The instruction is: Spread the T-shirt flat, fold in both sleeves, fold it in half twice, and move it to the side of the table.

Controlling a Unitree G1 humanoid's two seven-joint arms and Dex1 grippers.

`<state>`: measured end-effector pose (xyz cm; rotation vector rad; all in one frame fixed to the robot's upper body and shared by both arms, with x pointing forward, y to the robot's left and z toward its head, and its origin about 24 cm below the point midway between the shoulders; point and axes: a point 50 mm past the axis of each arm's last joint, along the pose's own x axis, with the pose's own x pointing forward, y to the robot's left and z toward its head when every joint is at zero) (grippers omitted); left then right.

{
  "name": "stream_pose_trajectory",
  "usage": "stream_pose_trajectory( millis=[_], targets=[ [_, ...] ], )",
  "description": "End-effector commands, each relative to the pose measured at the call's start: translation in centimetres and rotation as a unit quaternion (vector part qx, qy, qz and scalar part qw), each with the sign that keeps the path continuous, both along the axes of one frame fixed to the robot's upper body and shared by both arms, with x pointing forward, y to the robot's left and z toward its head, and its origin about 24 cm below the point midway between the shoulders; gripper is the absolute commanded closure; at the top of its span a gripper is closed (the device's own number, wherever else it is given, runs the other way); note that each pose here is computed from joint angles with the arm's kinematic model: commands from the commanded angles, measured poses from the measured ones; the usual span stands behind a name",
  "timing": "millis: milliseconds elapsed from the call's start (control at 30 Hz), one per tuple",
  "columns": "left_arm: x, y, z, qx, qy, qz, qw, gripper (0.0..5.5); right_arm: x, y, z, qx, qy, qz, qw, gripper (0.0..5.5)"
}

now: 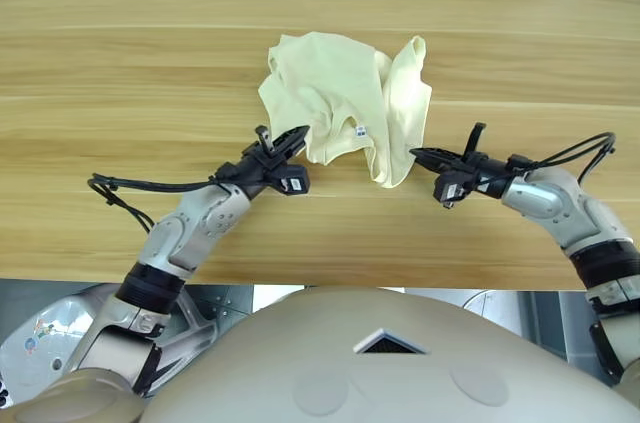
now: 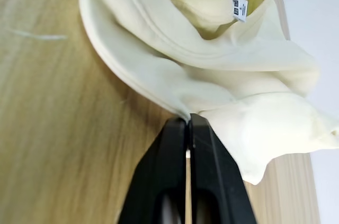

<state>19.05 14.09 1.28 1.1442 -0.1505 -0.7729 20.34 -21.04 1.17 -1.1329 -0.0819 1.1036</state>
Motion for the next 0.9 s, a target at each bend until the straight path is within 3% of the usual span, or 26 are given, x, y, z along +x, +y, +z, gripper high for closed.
stream_pose_trajectory(
  millis=[33,167,333,467,600,667,767,833,900],
  targets=[
    [-0.5,2.2,-1.5,-0.017,0.034,0.067,0.997,5.48,0.4,-0.2,-0.8,0.022,-0.004,-0.036,0.999,5.5],
    [0.6,3.6,0.0,-0.087,-0.004,0.097,0.991,5.48,2.6,-1.1,0.6,0.126,-0.029,-0.11,0.985,5.5],
    [0.0,4.2,2.0,-0.184,-0.037,0.033,0.982,5.48,2.2,-1.3,3.0,0.234,-0.041,-0.116,0.964,5.5],
    [-1.9,5.2,4.6,-0.279,-0.085,-0.022,0.956,5.48,-0.6,-2.3,5.6,0.311,-0.034,-0.099,0.945,5.5],
    [-6.1,5.3,6.5,-0.365,-0.029,-0.098,0.925,5.48,-5.3,-2.9,9.5,0.418,0.003,-0.037,0.908,5.5],
    [-6.4,5.1,7.1,-0.387,-0.008,-0.118,0.914,5.48,-5.9,-2.6,11.2,0.466,0.005,-0.01,0.885,5.5],
    [-3.8,5.7,7.8,-0.398,-0.017,-0.108,0.911,5.48,-3.7,-2.1,12.5,0.511,0.008,0.009,0.86,5.5],
    [-1.7,5.5,8.0,-0.388,-0.024,-0.104,0.915,5.48,-1.3,-1.1,11.8,0.486,0.007,0.002,0.874,5.5],
    [3.9,5.1,9.1,-0.375,-0.072,-0.066,0.922,5.48,3.4,1.1,11.7,0.473,-0.033,-0.031,0.88,5.5]
  ],
)
